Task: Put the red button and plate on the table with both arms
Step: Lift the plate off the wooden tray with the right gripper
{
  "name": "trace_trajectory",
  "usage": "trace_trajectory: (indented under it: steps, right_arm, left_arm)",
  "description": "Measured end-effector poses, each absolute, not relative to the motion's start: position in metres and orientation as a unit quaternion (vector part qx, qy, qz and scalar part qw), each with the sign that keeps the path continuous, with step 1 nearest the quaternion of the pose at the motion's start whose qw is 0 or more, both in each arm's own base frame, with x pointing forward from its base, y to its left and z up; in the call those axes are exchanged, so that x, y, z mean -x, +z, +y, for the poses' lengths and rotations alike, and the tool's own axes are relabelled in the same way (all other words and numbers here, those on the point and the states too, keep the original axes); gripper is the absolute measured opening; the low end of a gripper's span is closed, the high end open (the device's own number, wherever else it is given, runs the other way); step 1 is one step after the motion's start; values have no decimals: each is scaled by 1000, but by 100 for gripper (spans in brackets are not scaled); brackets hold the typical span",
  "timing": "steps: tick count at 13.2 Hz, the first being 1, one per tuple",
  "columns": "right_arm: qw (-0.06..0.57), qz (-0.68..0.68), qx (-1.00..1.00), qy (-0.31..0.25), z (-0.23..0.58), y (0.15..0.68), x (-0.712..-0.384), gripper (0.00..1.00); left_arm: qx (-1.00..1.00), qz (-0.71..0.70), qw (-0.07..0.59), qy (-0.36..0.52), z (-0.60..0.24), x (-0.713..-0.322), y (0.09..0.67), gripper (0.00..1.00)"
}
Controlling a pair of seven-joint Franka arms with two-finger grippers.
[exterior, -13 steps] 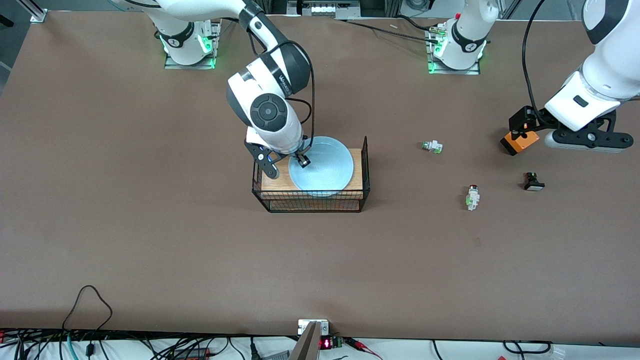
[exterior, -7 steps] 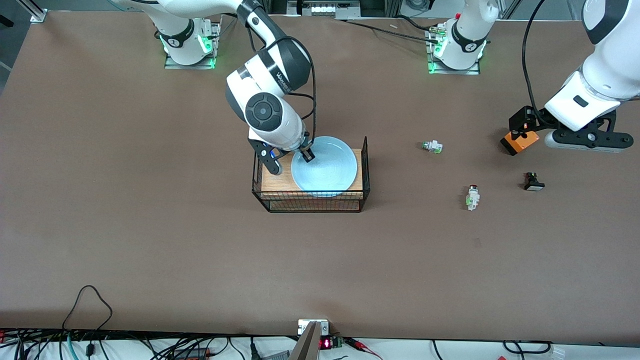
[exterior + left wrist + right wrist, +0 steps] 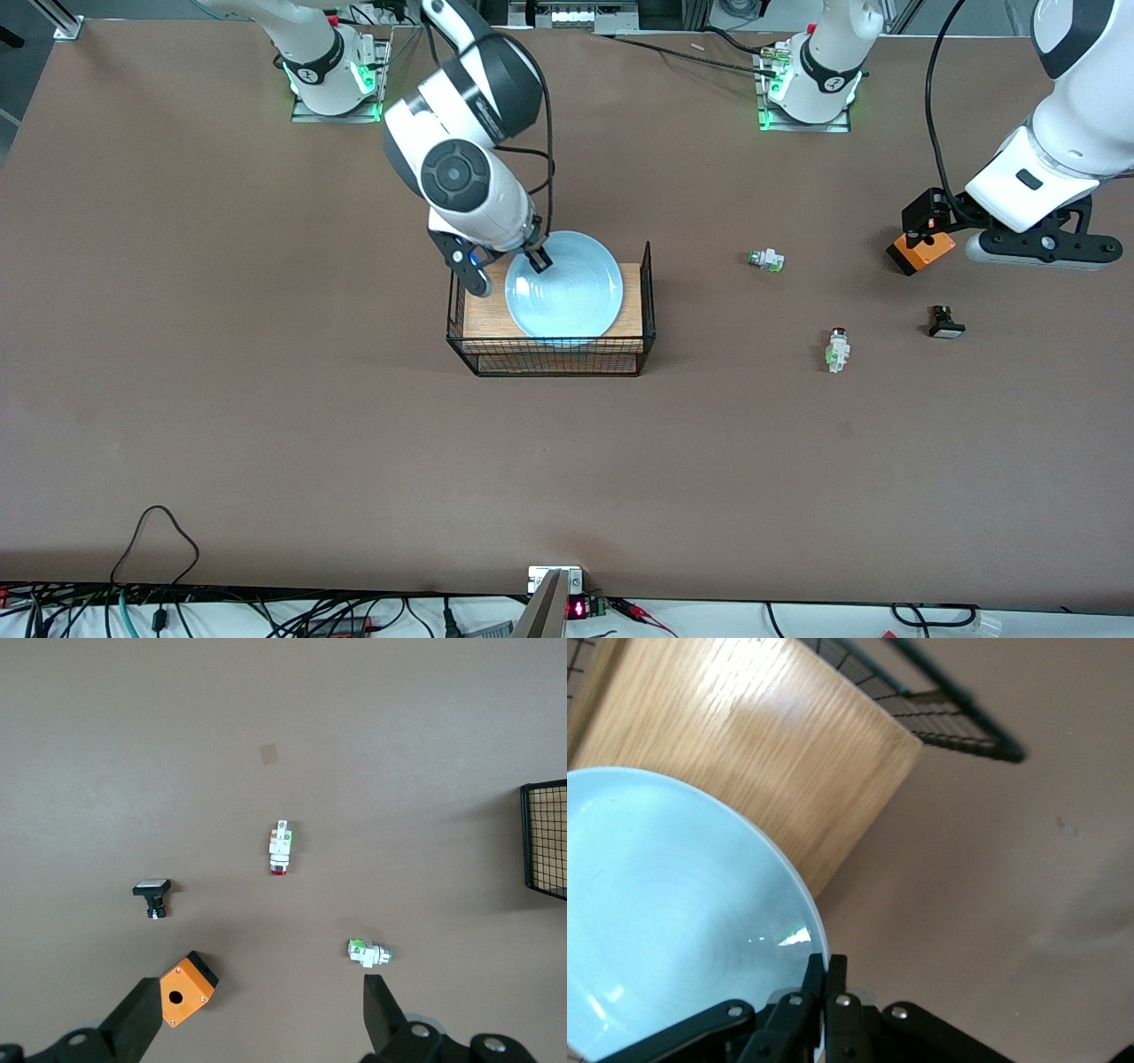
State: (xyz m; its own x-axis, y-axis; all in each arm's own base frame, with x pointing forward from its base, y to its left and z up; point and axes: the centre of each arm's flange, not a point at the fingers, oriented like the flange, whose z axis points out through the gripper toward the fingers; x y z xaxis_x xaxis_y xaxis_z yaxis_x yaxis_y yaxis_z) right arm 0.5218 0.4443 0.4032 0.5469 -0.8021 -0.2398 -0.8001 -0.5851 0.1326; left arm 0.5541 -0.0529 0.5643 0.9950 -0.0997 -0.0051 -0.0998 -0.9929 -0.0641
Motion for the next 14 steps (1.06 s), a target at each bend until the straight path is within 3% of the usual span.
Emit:
trace_trajectory:
  steps: [5,10,14]
  right_arm:
    - [10,-463,-874,-148,412,453,-522,3]
    - [-24,-483,-854,-190,397,477,-526,3]
    - [-12,-491,-847,-202,385,495,-519,3]
  left_arm:
    - [998,50,32,1,-53,-554,564,100]
    - [998,50,32,1,-53,-554,564,100]
    - [998,50,32,1,-53,-554,564,100]
